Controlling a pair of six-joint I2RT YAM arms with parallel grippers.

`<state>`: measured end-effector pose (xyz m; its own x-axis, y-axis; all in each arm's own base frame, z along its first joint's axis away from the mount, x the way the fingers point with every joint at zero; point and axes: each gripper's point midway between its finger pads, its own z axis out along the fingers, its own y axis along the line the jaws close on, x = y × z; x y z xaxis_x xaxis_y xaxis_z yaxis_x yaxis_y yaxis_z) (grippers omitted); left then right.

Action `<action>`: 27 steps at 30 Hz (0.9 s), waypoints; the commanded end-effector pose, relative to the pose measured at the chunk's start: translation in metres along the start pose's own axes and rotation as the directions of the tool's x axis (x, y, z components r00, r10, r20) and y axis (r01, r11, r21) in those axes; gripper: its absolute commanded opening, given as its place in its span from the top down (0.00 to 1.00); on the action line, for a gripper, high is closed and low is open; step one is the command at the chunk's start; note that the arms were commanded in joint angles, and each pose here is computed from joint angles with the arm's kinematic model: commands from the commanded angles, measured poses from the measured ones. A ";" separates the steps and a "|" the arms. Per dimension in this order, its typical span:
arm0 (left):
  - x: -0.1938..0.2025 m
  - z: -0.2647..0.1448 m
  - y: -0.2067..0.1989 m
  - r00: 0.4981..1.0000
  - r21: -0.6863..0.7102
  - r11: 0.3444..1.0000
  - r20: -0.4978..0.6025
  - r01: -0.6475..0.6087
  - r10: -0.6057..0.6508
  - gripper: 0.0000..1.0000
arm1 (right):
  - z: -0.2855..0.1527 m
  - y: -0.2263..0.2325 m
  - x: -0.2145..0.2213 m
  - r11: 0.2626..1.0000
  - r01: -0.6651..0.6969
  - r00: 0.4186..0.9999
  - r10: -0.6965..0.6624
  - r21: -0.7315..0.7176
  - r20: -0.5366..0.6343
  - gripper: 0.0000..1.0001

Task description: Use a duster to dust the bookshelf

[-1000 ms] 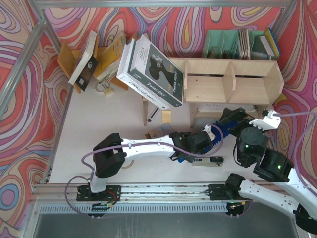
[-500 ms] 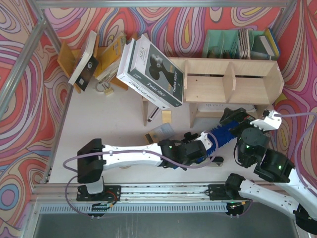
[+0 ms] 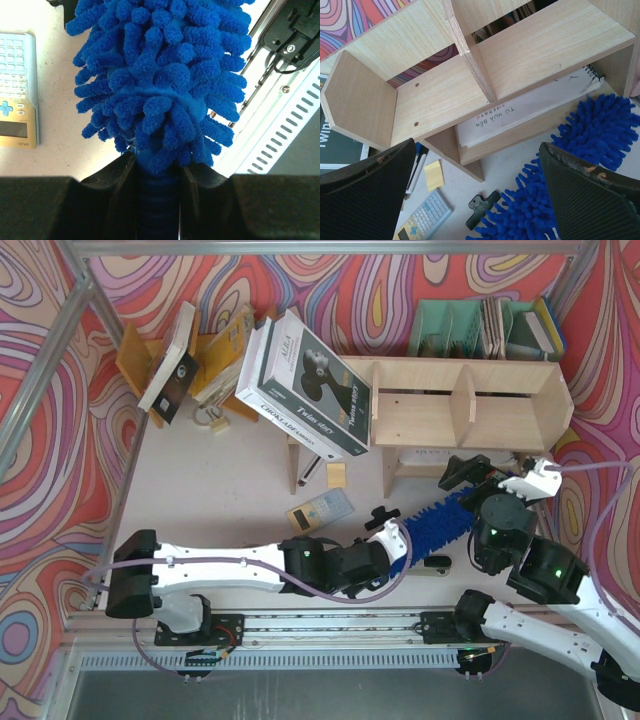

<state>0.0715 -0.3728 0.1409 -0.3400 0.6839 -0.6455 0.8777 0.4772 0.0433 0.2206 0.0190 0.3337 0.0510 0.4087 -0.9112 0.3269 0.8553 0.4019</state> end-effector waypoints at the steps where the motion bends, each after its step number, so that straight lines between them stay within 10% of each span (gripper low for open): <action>1: -0.016 -0.015 0.003 0.994 0.004 0.999 0.095 0.046 -0.046 1.00 | 0.001 0.003 -0.012 1.000 -0.023 0.999 0.023 0.011 0.028 0.01; 27: -0.092 0.026 -0.005 0.980 0.050 0.998 0.197 -0.036 0.026 1.00 | -0.001 -0.002 -0.002 0.999 -0.039 0.999 0.039 0.005 0.004 0.01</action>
<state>0.0947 -0.4327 0.1608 -0.2513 0.6500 -0.7172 0.9091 0.4129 0.0557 0.2192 0.0180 0.3397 0.0666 0.4304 -0.9002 0.3189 0.8457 0.4279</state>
